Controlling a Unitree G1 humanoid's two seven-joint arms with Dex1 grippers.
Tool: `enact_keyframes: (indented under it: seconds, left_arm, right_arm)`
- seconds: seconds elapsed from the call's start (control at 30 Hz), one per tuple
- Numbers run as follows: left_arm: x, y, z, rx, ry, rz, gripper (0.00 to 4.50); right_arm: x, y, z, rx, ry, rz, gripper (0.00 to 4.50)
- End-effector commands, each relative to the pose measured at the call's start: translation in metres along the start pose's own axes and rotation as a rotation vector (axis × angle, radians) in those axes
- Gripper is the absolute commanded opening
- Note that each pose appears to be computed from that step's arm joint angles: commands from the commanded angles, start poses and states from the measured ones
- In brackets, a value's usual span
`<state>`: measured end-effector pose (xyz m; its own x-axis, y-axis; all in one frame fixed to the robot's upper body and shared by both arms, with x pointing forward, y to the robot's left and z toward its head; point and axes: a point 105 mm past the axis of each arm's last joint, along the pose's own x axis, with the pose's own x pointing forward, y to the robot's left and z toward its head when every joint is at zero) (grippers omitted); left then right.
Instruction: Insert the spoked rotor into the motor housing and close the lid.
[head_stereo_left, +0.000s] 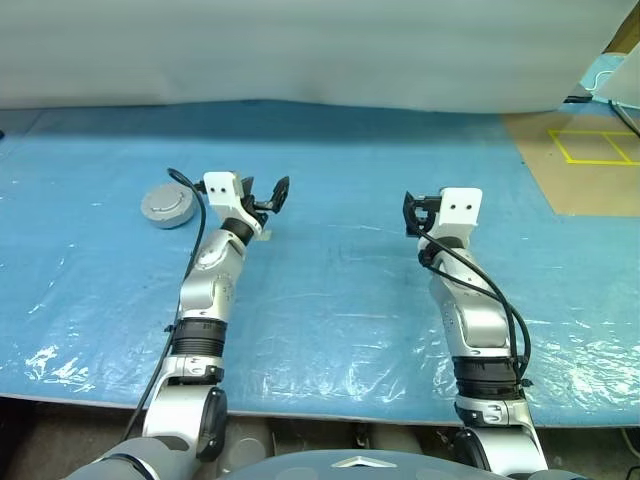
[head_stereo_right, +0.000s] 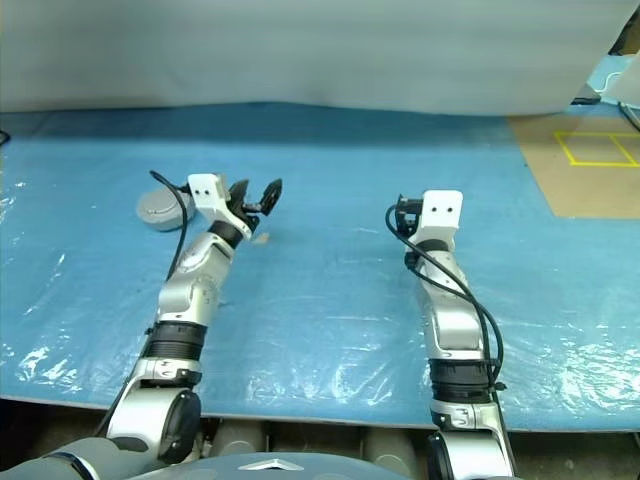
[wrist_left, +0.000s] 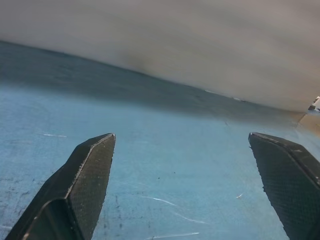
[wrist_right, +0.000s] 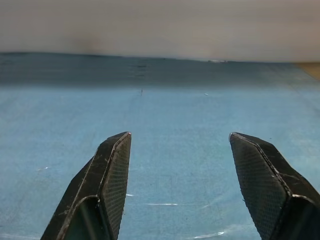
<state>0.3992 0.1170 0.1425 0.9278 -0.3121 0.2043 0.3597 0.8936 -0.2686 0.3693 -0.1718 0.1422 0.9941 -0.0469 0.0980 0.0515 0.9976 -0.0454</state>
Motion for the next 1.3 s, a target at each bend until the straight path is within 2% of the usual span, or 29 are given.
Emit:
enact_keyframes:
  seconds: [0.03, 0.87, 1.13, 1.3]
  left_arm:
    - [0.002, -0.004, 0.01, 0.025, -0.047, -0.01, 4.48]
    - [0.006, 0.007, 0.012, 0.055, -0.069, 0.016, 4.48]
    - [0.009, 0.003, 0.013, 0.053, -0.077, 0.003, 4.48]
    - [0.008, 0.011, 0.011, 0.042, -0.07, 0.039, 4.48]
  right_arm:
    - [0.003, -0.001, 0.019, -0.008, -0.075, -0.005, 3.25]
    - [0.023, 0.005, 0.029, -0.026, -0.118, 0.025, 3.25]
    - [0.023, 0.003, 0.03, -0.043, -0.125, 0.026, 3.25]
    - [0.02, 0.004, 0.028, -0.043, -0.121, 0.023, 3.25]
